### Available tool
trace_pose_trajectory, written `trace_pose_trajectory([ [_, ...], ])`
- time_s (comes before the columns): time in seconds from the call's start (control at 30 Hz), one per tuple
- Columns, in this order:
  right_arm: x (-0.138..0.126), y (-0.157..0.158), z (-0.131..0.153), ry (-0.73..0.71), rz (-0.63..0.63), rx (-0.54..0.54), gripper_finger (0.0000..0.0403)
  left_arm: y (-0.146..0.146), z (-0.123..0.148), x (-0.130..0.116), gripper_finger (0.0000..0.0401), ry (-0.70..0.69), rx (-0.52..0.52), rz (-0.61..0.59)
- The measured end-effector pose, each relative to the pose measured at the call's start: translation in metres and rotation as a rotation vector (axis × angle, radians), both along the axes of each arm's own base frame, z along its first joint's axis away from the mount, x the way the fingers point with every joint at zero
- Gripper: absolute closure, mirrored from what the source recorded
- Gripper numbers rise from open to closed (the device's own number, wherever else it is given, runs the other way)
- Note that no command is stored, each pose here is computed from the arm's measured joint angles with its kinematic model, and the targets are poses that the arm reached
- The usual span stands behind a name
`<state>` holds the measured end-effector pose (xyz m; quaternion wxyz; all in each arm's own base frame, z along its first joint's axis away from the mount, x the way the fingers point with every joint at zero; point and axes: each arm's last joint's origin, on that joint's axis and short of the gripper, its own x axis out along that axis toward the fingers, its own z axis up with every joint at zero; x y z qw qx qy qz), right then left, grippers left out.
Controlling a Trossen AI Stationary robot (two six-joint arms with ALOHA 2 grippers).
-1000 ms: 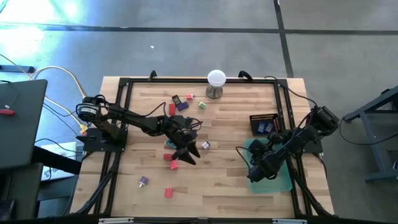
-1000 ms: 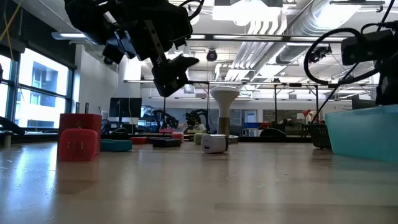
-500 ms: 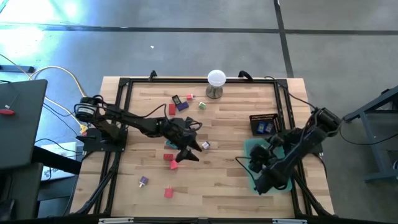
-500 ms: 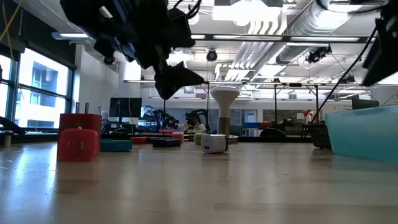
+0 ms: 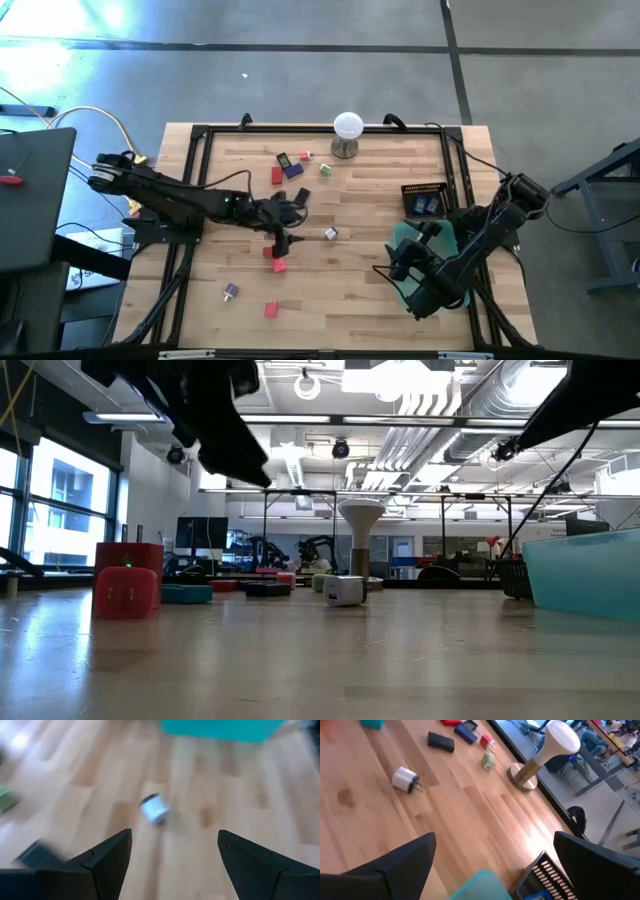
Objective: Pick & Place Office items
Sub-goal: Put the black charger adapter into the green bin
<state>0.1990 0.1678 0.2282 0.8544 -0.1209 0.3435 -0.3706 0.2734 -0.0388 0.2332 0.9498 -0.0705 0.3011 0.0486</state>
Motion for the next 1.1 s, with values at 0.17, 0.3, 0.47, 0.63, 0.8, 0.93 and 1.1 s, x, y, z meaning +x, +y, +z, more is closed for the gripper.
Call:
trace_pose_trajectory([
  [0.17,0.005,-0.003,0.000,-0.025,-0.009,0.000,0.0010,0.024,-0.015,-0.003,0.0113,0.111,-0.003,0.273],
  [0.3,0.007,-0.004,0.000,-0.031,-0.014,0.005,0.0009,0.040,-0.030,0.003,0.0113,0.148,-0.063,0.399],
  [0.47,0.008,-0.002,-0.001,-0.030,-0.003,0.006,0.0010,0.051,-0.048,0.010,0.0113,0.197,-0.130,0.477],
  [0.63,0.008,-0.002,-0.001,-0.038,-0.003,0.015,0.0010,0.057,-0.058,0.016,0.0113,0.197,-0.150,0.516],
  [0.8,0.009,-0.001,-0.001,-0.043,-0.003,0.019,0.0010,0.060,-0.059,0.020,0.0113,0.154,-0.148,0.534],
  [0.93,0.009,-0.001,-0.002,-0.046,-0.003,0.021,0.0010,0.061,-0.057,0.022,0.0113,0.117,-0.115,0.571],
  [1.1,0.009,-0.001,-0.002,-0.049,-0.003,0.025,0.0010,0.063,-0.065,0.025,0.0113,0.126,-0.082,0.610],
])
